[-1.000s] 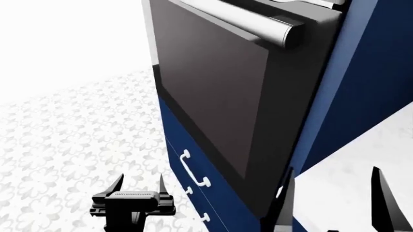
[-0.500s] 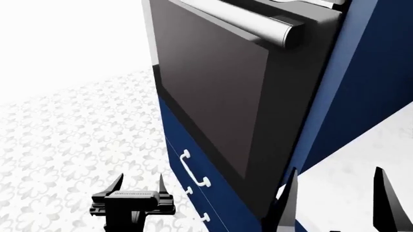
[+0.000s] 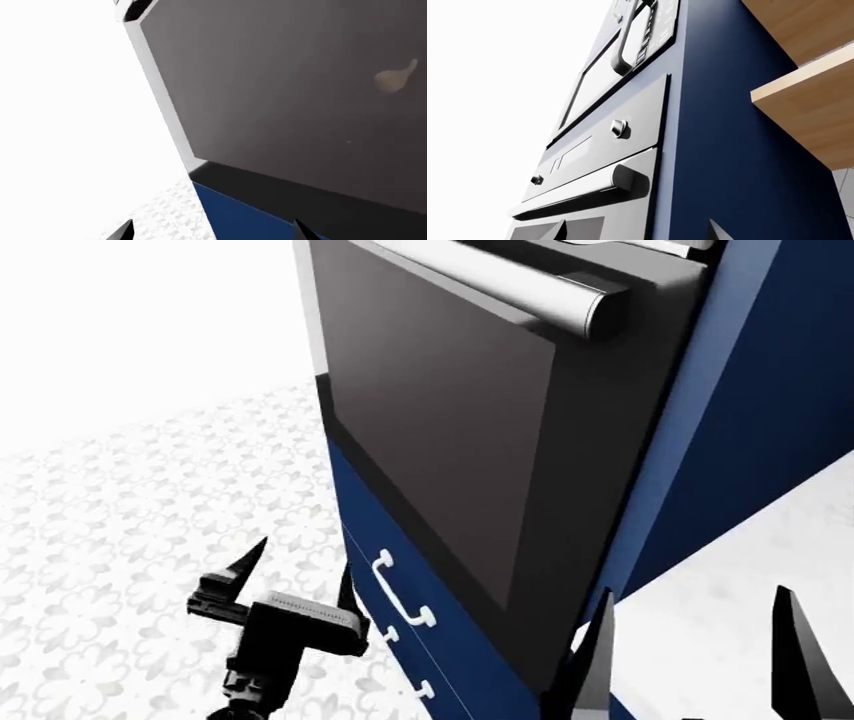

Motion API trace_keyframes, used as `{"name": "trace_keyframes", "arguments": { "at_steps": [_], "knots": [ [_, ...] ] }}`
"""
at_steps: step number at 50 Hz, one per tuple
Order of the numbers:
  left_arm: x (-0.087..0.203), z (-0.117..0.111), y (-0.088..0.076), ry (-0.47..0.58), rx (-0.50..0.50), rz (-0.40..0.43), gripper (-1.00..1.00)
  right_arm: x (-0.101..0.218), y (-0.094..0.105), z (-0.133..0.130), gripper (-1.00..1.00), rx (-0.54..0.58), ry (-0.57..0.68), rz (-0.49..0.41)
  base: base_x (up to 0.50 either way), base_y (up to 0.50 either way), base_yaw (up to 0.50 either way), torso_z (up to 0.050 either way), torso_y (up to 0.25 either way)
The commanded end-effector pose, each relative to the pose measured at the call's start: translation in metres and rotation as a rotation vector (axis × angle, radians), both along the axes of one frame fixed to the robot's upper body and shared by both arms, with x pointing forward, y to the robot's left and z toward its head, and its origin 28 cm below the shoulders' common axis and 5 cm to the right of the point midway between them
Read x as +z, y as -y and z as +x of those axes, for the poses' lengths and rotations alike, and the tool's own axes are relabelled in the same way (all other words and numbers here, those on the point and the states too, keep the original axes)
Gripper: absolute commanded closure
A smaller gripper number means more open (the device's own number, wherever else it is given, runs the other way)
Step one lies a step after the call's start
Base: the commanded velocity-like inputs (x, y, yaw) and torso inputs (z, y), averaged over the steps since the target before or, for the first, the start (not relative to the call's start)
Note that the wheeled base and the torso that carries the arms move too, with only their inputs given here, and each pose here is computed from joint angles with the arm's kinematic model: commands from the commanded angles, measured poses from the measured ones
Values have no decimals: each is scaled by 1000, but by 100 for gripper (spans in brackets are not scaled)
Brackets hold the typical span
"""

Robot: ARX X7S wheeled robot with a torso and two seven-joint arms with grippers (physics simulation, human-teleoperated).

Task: Open the oven door

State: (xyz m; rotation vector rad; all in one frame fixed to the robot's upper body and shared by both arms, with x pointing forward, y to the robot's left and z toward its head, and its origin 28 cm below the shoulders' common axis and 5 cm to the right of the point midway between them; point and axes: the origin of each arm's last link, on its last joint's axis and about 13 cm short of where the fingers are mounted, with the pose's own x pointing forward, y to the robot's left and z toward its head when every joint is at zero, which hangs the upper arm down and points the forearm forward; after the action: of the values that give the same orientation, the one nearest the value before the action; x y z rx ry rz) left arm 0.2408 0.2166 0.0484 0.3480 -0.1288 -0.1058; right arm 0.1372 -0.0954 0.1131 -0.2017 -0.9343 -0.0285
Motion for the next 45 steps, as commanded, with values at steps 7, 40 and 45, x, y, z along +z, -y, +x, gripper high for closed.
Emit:
{"name": "trace_keyframes", "arguments": {
  "at_steps": [7, 40, 45],
  "knots": [
    [64, 31, -15, 159, -90, 395, -100, 0, 0, -1, -100, -1, 2, 0, 0, 0, 0, 0, 0],
    [167, 66, -17, 306, -165, 808, -100, 0, 0, 1, -100, -2, -3, 3, 0, 0, 0, 0, 0],
    [180, 72, -15, 307, -205, 866, -100, 0, 0, 0, -100, -1, -3, 5, 0, 0, 0, 0, 0]
  ]
}}
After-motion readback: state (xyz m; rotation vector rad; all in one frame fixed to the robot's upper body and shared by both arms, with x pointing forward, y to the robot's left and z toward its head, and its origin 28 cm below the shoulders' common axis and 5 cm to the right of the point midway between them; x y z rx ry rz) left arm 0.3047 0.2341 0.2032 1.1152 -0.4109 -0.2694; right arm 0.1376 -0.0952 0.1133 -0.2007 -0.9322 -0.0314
